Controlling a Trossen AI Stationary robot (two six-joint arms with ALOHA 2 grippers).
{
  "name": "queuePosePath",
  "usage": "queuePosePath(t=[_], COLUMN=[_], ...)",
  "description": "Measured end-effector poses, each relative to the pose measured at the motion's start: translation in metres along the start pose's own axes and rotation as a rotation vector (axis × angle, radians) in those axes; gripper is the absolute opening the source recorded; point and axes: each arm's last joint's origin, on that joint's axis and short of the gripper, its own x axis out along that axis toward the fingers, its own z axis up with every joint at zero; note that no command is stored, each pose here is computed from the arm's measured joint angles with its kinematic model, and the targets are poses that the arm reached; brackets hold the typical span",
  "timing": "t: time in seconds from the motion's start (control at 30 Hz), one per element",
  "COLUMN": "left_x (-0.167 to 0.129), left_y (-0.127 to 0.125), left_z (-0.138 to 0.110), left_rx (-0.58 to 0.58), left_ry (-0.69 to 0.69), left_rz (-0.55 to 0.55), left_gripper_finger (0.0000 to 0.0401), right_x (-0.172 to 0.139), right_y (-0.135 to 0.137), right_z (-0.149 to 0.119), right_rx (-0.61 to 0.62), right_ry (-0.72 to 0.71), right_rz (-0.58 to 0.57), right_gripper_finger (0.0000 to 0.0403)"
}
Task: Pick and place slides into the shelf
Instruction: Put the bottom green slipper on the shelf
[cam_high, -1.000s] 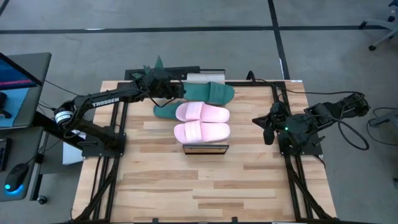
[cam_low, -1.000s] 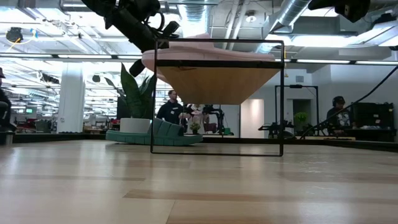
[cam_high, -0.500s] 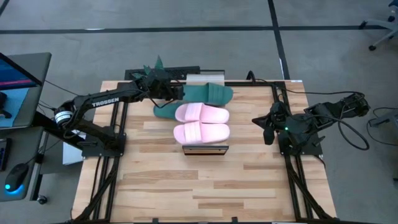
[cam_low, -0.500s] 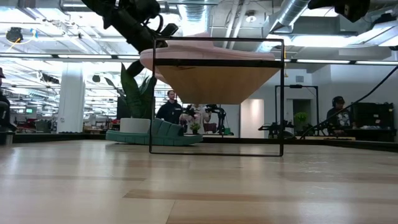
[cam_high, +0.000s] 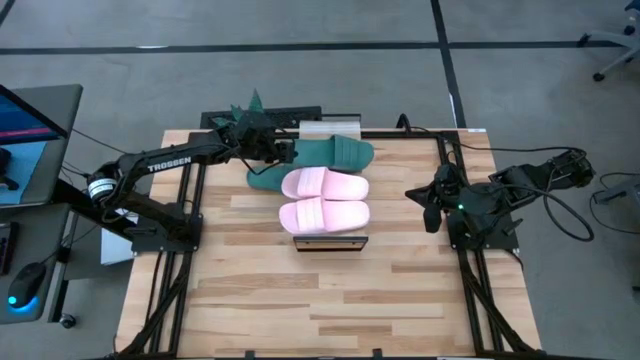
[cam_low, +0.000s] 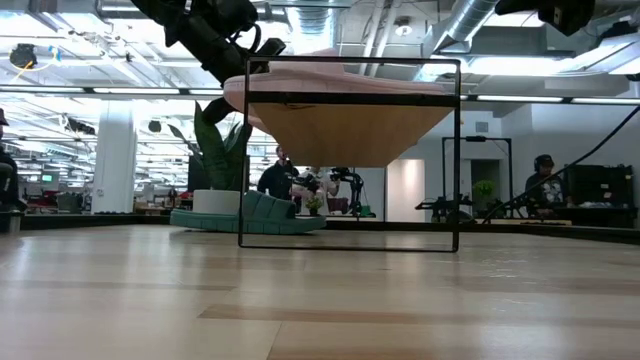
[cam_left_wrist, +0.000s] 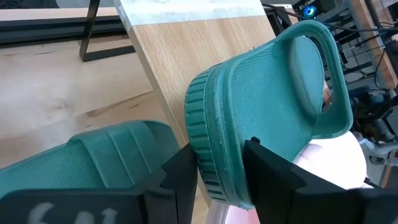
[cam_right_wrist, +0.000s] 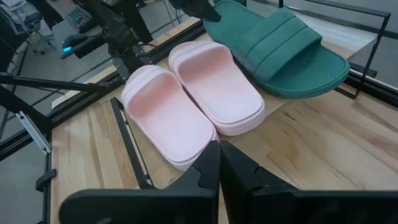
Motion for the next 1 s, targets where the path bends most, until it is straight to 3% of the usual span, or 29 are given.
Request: queuePosePath(t=[0.5,1.0], left_x=[0.0061,0.0083], left_y=[0.0012,0.0016], left_z=[-0.0015,-0.0032], left_rx=[0.016,0.017], left_ry=[0.033,0.062], left_rz=[-0.010,-0.023], left_gripper_finger=[0.0125,0.0214], right_x=[0.0000,0.0000], right_y=[0.0000,-0.0001], right_z=[0.0000,0.0000], right_rx=[0.000,-0.001], right_ry=[0.000,0.000], right_rz=[0.000,-0.001], right_gripper_finger=[0.0000,0.0000])
